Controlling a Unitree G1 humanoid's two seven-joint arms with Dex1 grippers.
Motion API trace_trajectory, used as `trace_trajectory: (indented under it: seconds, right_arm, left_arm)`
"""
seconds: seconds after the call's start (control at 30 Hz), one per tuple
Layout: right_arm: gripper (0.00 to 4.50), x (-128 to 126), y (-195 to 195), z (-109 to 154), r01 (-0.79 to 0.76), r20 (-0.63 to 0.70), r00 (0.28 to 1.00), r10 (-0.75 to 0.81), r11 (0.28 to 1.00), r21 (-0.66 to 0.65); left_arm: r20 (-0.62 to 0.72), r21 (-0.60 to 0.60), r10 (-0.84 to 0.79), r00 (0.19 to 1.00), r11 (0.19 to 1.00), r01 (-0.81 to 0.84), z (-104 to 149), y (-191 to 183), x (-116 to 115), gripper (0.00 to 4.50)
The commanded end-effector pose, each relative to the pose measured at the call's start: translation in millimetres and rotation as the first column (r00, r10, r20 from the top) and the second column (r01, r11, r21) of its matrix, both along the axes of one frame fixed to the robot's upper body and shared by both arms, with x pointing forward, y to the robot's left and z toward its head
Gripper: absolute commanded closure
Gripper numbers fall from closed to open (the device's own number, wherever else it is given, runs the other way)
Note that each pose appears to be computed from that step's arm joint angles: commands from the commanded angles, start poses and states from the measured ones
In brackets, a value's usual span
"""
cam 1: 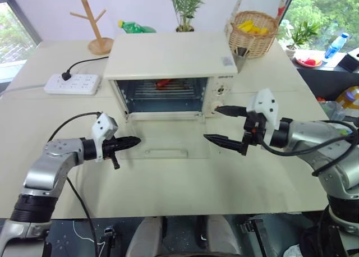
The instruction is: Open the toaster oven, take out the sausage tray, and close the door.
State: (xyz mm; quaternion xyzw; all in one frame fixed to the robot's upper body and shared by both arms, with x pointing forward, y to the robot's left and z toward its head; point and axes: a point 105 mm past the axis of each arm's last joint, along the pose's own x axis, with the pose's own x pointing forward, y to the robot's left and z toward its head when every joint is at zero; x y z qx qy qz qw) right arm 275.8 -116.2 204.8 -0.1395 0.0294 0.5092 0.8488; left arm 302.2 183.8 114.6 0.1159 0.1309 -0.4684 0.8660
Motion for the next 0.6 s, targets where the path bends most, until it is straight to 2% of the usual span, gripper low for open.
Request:
trace_trajectory:
  seconds: [0.03,0.13,0.23,0.37,0.47,0.6]
  right_arm:
    - [0.00,-1,4,10,-0.013,0.041,0.999,0.013,1.000,0.013]
    - [0.00,0,5,9,-0.013,0.041,0.999,0.012,1.000,0.015]
    - [0.00,1,5,8,-0.008,0.042,0.999,0.008,1.000,0.013]
    - [0.00,5,2,8,0.011,0.046,0.999,-0.011,1.000,0.015]
    - [0.00,10,2,8,0.031,0.058,0.998,-0.032,0.999,0.020]
    - [0.00,15,5,7,0.045,0.089,0.995,-0.046,0.999,0.014]
  left_arm:
    - [-0.010,0.031,0.031,0.999,0.999,-0.030,-9,5,2,4.45]
    - [-0.008,-0.003,0.046,0.999,0.999,-0.046,0,10,2,3.59]
    - [0.014,-0.071,0.045,0.999,0.996,-0.044,27,16,-4,2.08]
    - [0.029,-0.223,0.014,0.999,0.975,-0.007,85,23,-26,0.10]
    - [0.032,-0.282,0.025,0.999,0.959,-0.016,111,30,-38,0.04]
    - [0.038,-0.312,0.065,0.997,0.949,-0.049,127,39,-45,0.04]
